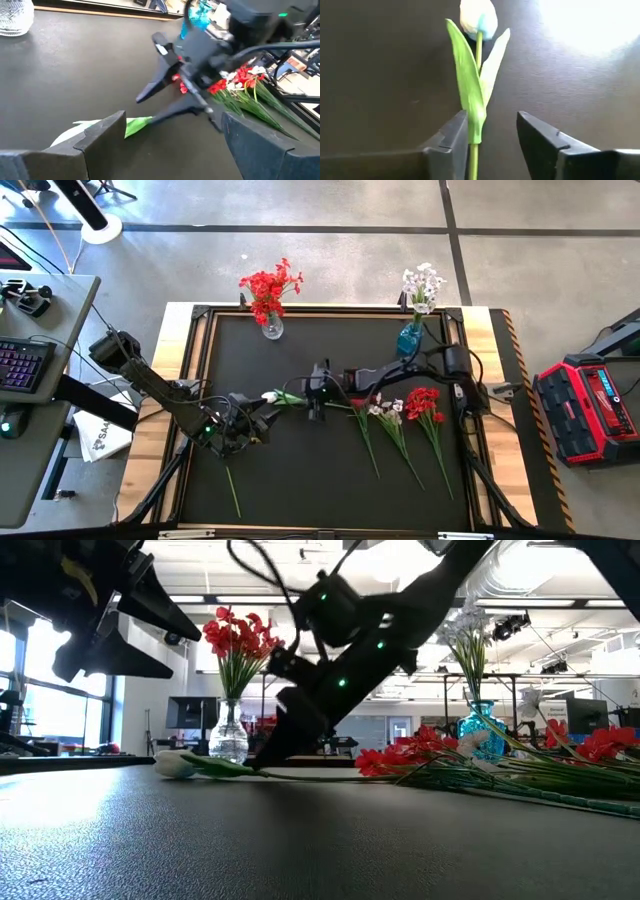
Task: Sort flowers into vase by color
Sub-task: Put the top white flower into the blue vase
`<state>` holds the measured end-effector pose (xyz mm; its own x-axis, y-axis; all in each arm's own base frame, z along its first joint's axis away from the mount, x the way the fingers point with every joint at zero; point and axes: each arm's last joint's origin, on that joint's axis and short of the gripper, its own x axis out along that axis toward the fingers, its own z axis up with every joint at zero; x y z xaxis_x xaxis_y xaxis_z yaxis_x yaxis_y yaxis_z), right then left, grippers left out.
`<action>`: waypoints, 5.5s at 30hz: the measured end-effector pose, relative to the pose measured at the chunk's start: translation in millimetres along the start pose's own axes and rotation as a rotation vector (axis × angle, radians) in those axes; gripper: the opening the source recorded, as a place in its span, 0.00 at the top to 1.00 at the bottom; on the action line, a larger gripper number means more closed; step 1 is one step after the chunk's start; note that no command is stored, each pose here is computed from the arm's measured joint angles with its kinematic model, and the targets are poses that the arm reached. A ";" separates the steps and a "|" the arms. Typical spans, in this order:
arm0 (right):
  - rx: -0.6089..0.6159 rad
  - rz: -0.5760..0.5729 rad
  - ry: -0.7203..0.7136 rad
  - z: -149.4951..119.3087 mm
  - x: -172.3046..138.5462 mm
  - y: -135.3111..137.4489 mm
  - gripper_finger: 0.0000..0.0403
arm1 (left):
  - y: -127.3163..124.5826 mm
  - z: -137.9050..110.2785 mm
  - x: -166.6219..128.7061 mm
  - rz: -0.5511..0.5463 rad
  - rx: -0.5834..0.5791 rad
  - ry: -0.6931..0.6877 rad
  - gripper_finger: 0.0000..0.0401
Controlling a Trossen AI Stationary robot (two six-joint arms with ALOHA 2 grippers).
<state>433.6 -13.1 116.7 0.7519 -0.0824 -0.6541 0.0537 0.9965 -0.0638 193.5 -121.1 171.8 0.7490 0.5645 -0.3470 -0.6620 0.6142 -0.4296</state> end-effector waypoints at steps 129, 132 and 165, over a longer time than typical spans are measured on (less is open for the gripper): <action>-0.193 0.449 -1.219 -66.0 -244.2 53.7 1.00 | -188.7 47.9 181.7 -0.736 0.711 -0.347 0.57; -0.193 0.448 -1.217 -66.1 -244.1 53.7 1.00 | -188.4 47.5 182.0 -0.730 0.714 -0.343 0.58; -0.134 0.302 -0.995 -68.1 -247.9 44.2 0.73 | -175.8 26.0 186.1 -0.411 0.829 -0.193 1.00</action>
<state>204.8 50.5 224.7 0.9263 0.2773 0.2550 -0.2532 0.9595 -0.1235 448.5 -109.7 204.4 0.9596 0.2526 -0.1239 -0.2127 0.9396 0.2681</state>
